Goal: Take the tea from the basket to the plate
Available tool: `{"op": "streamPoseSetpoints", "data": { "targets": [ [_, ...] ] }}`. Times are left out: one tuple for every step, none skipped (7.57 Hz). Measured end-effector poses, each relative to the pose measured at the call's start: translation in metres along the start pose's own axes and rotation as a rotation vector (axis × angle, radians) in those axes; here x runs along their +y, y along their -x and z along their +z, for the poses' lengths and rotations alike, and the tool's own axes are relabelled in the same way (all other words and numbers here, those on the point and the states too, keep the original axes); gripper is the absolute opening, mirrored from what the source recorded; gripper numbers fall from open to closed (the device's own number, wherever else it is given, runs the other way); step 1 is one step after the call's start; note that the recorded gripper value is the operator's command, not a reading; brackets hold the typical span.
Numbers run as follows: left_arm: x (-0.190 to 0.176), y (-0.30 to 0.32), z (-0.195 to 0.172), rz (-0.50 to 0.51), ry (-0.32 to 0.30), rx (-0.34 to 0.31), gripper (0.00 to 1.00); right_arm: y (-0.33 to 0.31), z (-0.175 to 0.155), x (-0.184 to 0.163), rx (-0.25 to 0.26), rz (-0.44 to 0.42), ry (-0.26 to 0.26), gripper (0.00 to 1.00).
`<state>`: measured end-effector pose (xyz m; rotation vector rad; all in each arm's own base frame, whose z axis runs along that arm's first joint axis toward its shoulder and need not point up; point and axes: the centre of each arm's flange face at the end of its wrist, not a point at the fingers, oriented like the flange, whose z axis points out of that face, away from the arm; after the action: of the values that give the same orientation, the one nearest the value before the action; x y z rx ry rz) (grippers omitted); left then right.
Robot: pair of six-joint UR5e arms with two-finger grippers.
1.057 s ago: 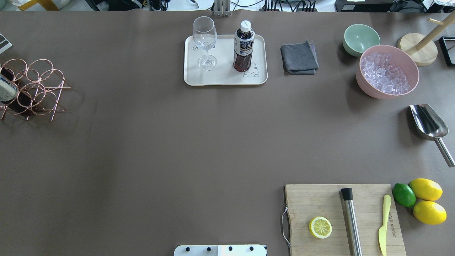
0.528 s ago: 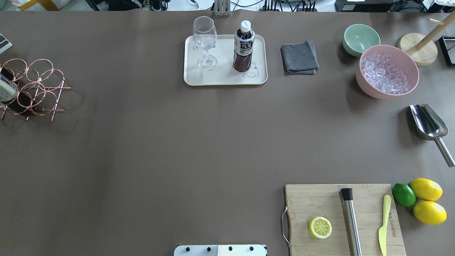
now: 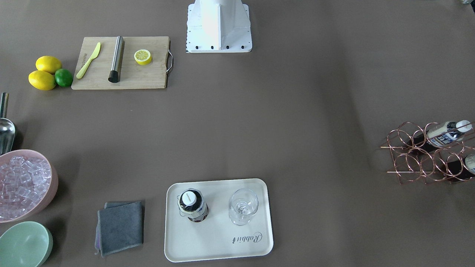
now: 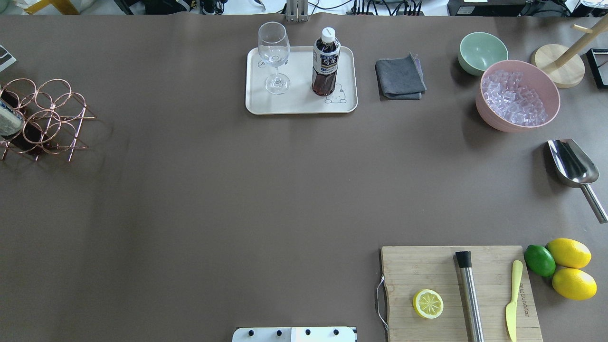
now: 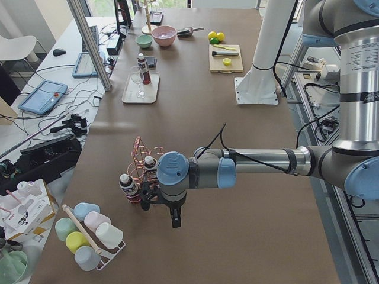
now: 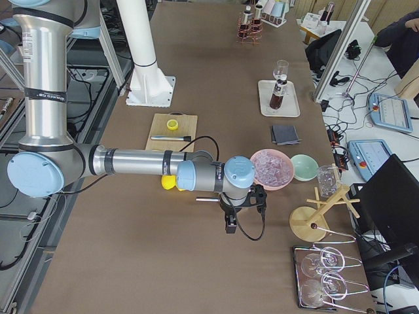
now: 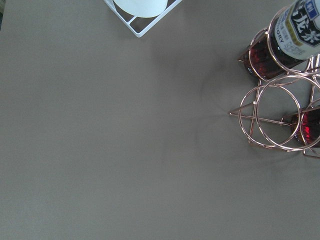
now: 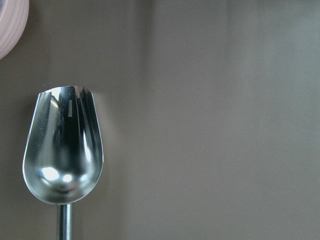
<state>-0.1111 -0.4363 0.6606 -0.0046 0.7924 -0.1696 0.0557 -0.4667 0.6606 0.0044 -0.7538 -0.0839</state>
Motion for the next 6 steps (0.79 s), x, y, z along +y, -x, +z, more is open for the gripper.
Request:
{"op": "streamPoseSetpoints", "data": {
  "targets": [
    [-0.0002, 0.0001, 0.0004, 0.001, -0.001, 0.0, 0.98, 0.0004, -0.0007, -0.0028, 0.004, -0.003, -0.001, 1.0],
    [-0.0003, -0.0003, 0.0, 0.001, -0.003, 0.0, 0.98, 0.0006, -0.0012, -0.0042, 0.009, -0.005, -0.002, 1.0],
    [-0.0004, -0.0014, -0.0014, 0.002, -0.005, 0.0, 0.98, 0.0006, -0.0013, -0.0047, 0.011, -0.006, -0.002, 1.0],
    [-0.0004, -0.0016, -0.0029, 0.002, -0.008, 0.001, 0.98, 0.0007, -0.0015, -0.005, 0.012, -0.006, -0.002, 1.0],
    [0.0001, -0.0011, -0.0036, -0.001, -0.008, 0.001, 0.98, 0.0012, -0.0021, -0.0056, 0.013, -0.008, -0.004, 1.0],
    [0.0009, 0.0002, -0.0036, -0.005, -0.007, 0.0, 0.98, 0.0023, -0.0033, -0.0073, 0.013, -0.01, -0.006, 1.0]
  ]
}}
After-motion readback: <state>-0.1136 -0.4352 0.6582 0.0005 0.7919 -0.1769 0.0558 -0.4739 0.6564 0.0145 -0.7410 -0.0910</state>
